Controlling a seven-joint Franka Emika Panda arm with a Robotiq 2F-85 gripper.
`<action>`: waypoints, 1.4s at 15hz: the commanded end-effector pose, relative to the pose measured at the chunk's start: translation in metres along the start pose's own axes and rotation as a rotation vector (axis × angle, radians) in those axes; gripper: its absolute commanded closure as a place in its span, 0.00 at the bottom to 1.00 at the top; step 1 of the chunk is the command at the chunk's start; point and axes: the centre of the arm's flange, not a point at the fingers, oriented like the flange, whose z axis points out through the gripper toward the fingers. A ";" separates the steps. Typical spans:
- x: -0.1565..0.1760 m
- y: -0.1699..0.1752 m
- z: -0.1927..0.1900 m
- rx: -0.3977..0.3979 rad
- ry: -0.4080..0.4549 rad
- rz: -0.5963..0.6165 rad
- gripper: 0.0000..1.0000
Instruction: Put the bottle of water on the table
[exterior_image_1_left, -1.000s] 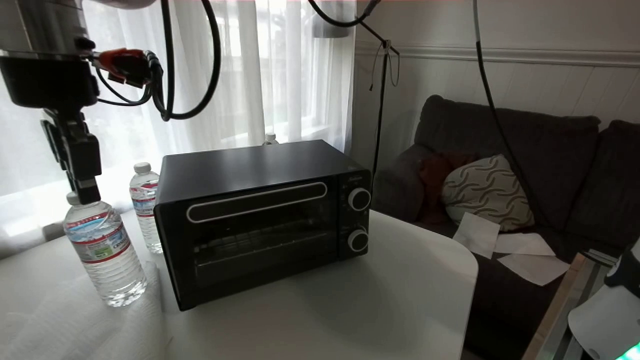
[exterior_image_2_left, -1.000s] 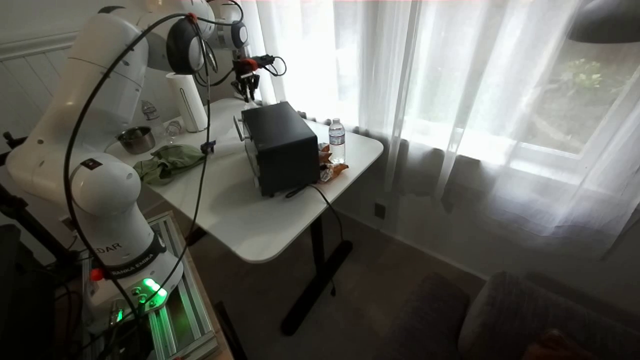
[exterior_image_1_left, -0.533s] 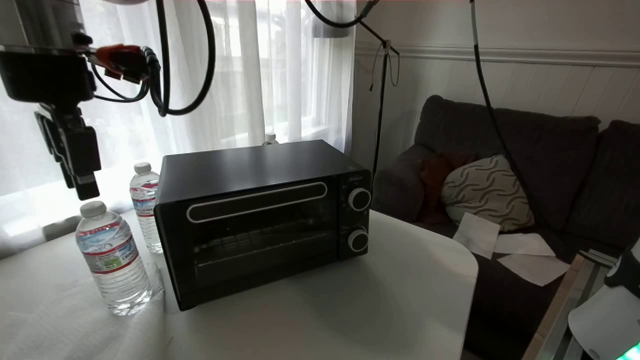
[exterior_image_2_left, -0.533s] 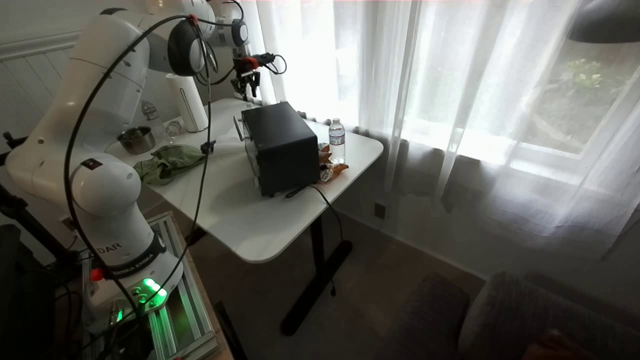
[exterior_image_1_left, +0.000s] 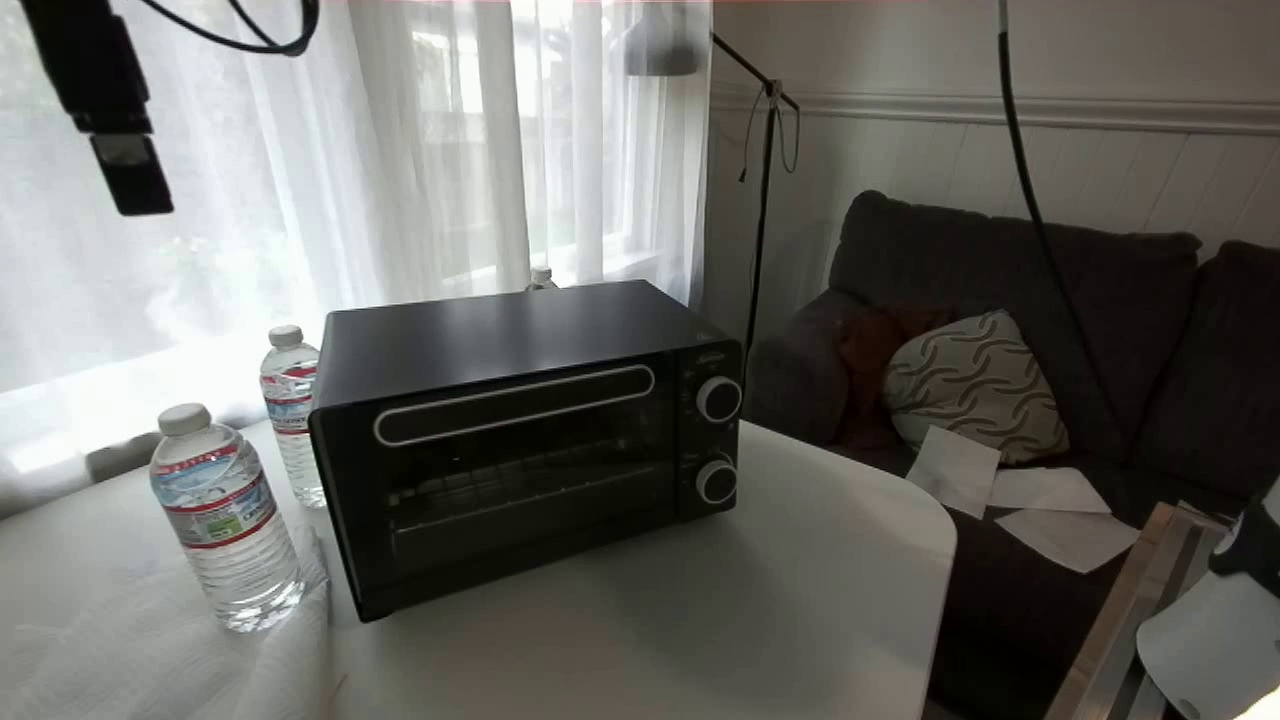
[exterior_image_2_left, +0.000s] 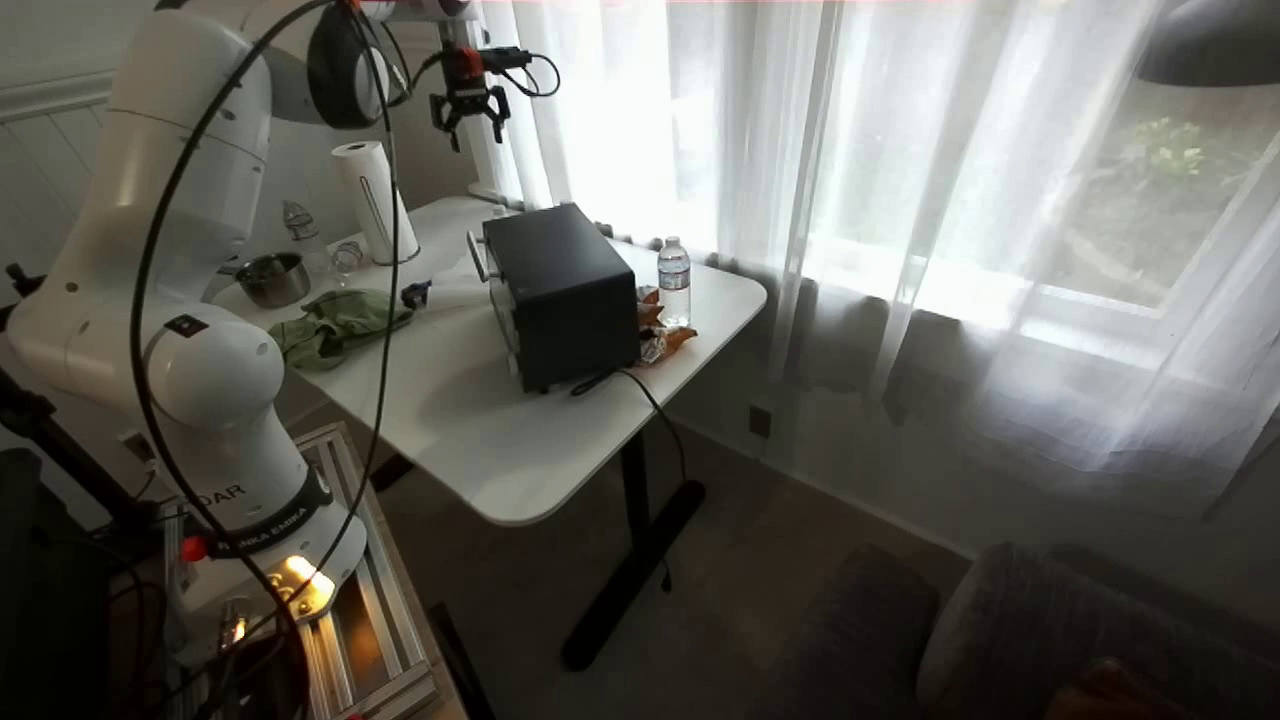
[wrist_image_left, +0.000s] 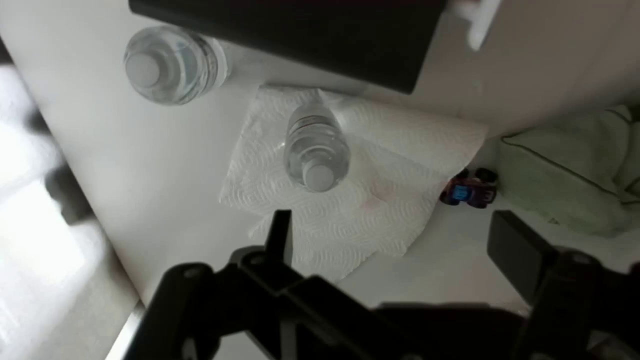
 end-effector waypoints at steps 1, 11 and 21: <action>-0.021 -0.043 -0.031 0.069 -0.038 0.186 0.00; -0.094 -0.114 -0.040 0.053 0.015 0.743 0.00; -0.192 -0.140 -0.006 0.125 -0.086 0.881 0.00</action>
